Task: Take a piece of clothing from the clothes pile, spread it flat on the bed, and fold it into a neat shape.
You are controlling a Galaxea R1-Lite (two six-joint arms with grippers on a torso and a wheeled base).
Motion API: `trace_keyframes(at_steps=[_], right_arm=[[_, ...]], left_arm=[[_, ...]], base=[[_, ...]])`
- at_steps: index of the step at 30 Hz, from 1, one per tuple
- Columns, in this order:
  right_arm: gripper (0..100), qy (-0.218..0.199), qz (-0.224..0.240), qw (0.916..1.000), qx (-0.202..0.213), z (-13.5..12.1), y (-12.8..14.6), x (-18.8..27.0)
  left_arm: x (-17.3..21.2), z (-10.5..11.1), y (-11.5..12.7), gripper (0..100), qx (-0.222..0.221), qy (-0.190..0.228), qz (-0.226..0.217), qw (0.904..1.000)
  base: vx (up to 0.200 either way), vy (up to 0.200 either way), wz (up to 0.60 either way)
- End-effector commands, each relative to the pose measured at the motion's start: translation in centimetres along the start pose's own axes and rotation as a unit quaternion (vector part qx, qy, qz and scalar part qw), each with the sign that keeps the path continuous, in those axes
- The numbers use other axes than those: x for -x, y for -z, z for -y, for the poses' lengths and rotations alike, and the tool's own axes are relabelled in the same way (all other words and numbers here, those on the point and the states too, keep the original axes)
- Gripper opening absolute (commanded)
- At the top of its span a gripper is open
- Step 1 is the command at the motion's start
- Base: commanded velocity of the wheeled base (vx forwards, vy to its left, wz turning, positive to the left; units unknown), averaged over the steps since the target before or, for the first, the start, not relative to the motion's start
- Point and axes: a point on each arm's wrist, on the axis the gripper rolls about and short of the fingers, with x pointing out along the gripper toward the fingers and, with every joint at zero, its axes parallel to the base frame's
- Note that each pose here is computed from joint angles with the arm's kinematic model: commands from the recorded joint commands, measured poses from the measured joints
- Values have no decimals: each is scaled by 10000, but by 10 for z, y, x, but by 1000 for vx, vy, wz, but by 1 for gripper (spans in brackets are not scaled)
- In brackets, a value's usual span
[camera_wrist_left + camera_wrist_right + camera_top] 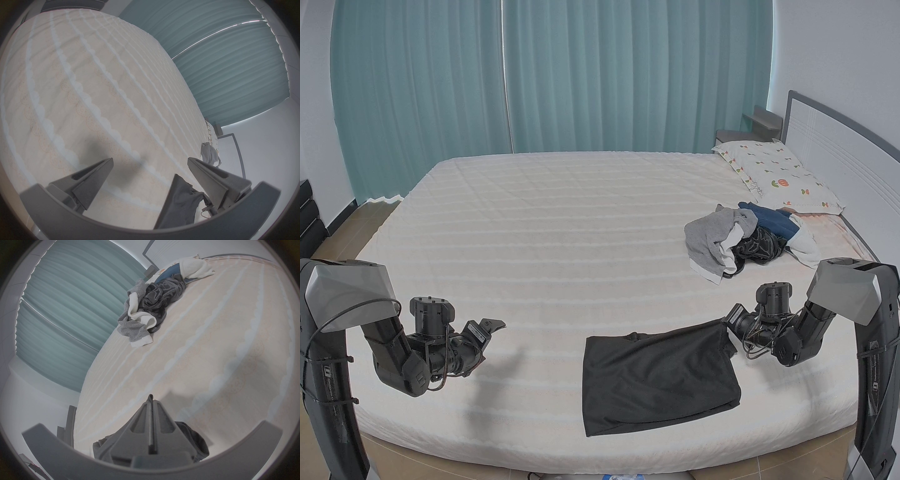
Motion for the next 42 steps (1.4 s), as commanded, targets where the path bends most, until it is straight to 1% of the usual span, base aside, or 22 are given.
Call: trace_keyframes(at_steps=[1, 11, 12, 14, 16, 17, 18, 19, 20, 22, 25, 29, 30, 31, 33, 37, 38, 40, 42], right_arm=[[0, 55, -39, 10000, 8, 2, 2, 3], [0, 120, -68, 9999, 45, 5, 4, 5], [100, 120, -68, 9999, 68, 5, 4, 5], [100, 115, -74, 9999, 76, 5, 4, 5], [100, -21, 26, 9999, 112, 2, 2, 9], [100, -156, 94, 9998, 113, 0, 1, 16], [100, -156, 94, 9998, 113, 0, 1, 16], [100, -323, 149, 9993, 149, 0, 0, 30], [100, -387, 125, 9990, 189, -1, 0, 36], [100, -502, 20, 9983, 310, 1, -1, 50], [100, -588, -260, 9968, 470, 5, 1, 65], [100, -484, -650, 9945, 661, 18, 12, 87], [100, -487, -713, 9940, 674, 19, 14, 89], [100, -522, -923, 9919, 700, 23, 19, 92], [100, -561, -1138, 9896, 676, 28, 25, 94], [100, -525, -1215, 9886, 721, 32, 29, 92], [100, -496, -1286, 9864, 893, 37, 33, 88], [100, -477, -1345, 9847, 995, 40, 37, 84], [100, -539, -1283, 9849, 1033, 39, 37, 82]], left_arm=[[0, 0, 0, 100, 0, -3, -7, 10000], [0, 0, 0, 100, 0, -3, -7, 10000], [0, 0, 0, 100, 0, -3, -7, 10000], [0, 0, 0, 100, 0, -3, -7, 10000], [0, 0, 0, 100, 0, -7, 0, 10000], [0, 0, 0, 100, 0, -7, 0, 10000], [0, 0, 0, 100, 0, -7, 0, 10000], [0, 0, 0, 100, 0, -7, 0, 10000], [0, 0, 0, 100, 0, -7, 0, 10000], [0, 0, 0, 100, 0, -11, 6, 10000], [0, 0, 1, 100, -4, -12, 7, 10000], [-1, 1, 1, 100, -10, -32, 51, 10000], [-1, 0, 1, 100, -13, -35, 41, 10000], [-1, 1, 2, 100, -20, -41, 32, 10000], [-2, 0, 3, 100, -24, -56, 42, 10000], [-2, 0, 3, 100, -27, -84, 71, 9999], [-3, 0, 4, 100, -30, -92, 68, 9999], [-3, 0, 4, 100, -31, -86, 72, 9999], [-3, 0, 4, 100, -31, -86, 72, 9999]], base=[[0, 0, 0], [0, 0, 0], [0, 0, 0], [0, 0, 0], [0, 0, 0], [0, 0, 0], [0, 0, 0], [0, 0, 0], [0, 0, 0], [0, 0, 0], [0, 0, 0], [-200, 0, 0], [-200, 0, 0], [-200, 0, 0], [-200, 0, 0], [-50, 0, 0], [0, 0, 0], [0, 0, 0], [0, 0, 0]])
